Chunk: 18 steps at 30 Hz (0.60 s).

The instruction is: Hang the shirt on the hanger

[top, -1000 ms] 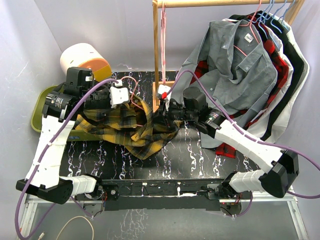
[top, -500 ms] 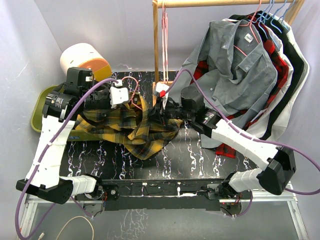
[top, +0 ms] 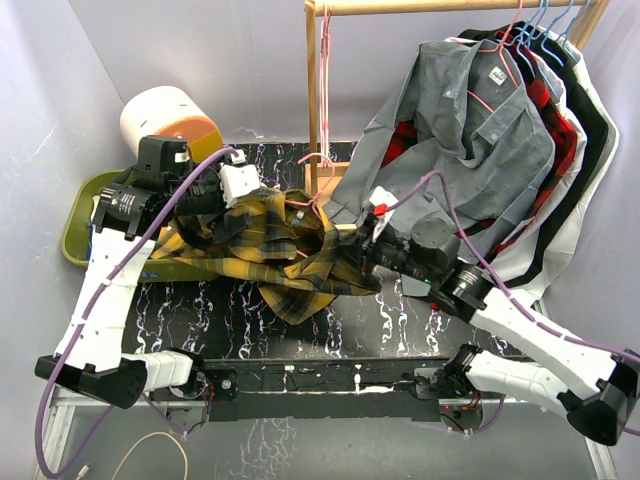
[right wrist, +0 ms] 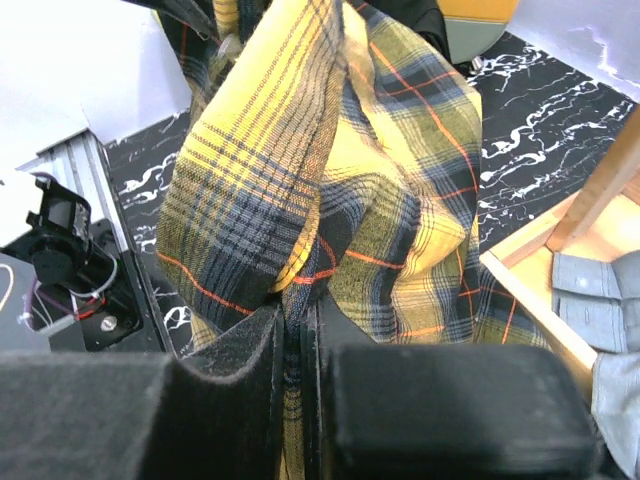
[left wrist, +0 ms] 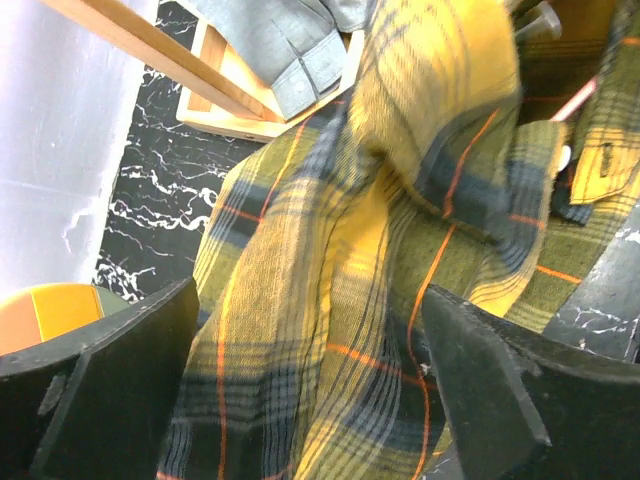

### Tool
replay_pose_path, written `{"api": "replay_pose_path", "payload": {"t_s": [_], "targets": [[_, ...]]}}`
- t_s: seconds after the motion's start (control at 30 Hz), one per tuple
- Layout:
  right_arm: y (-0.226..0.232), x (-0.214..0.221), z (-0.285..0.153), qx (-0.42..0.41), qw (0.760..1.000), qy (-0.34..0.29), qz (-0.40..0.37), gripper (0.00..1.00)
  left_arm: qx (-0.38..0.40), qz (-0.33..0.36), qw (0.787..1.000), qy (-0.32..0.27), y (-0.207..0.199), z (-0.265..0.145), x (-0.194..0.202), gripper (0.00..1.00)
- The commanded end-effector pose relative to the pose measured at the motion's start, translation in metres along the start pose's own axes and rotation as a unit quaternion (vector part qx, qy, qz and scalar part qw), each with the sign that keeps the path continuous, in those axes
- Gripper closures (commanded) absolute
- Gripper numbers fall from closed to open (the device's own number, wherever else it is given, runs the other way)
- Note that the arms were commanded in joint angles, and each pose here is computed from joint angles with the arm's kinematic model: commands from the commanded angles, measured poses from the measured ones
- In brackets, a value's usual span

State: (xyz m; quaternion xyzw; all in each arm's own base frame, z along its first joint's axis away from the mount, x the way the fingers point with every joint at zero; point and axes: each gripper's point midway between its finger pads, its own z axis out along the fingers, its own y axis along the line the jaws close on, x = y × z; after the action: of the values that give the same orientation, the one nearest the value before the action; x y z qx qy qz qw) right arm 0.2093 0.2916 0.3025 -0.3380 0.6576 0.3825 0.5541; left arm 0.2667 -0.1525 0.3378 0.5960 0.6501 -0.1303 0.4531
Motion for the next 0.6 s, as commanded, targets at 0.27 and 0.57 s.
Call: {"api": "replay_pose_path", "payload": {"t_s": [0.27,0.57], "targets": [[-0.006,0.013,-0.045,0.068,0.994,-0.003,0.09,0.92,-0.119,-0.083,0.989,-0.027,0.036,-0.052,-0.04,0.03],[-0.034,0.027,-0.085,0.202,0.966,0.071,0.142,0.92,-0.382,-0.19,0.903,0.036,0.145,-0.12,-0.043,0.03]]}}
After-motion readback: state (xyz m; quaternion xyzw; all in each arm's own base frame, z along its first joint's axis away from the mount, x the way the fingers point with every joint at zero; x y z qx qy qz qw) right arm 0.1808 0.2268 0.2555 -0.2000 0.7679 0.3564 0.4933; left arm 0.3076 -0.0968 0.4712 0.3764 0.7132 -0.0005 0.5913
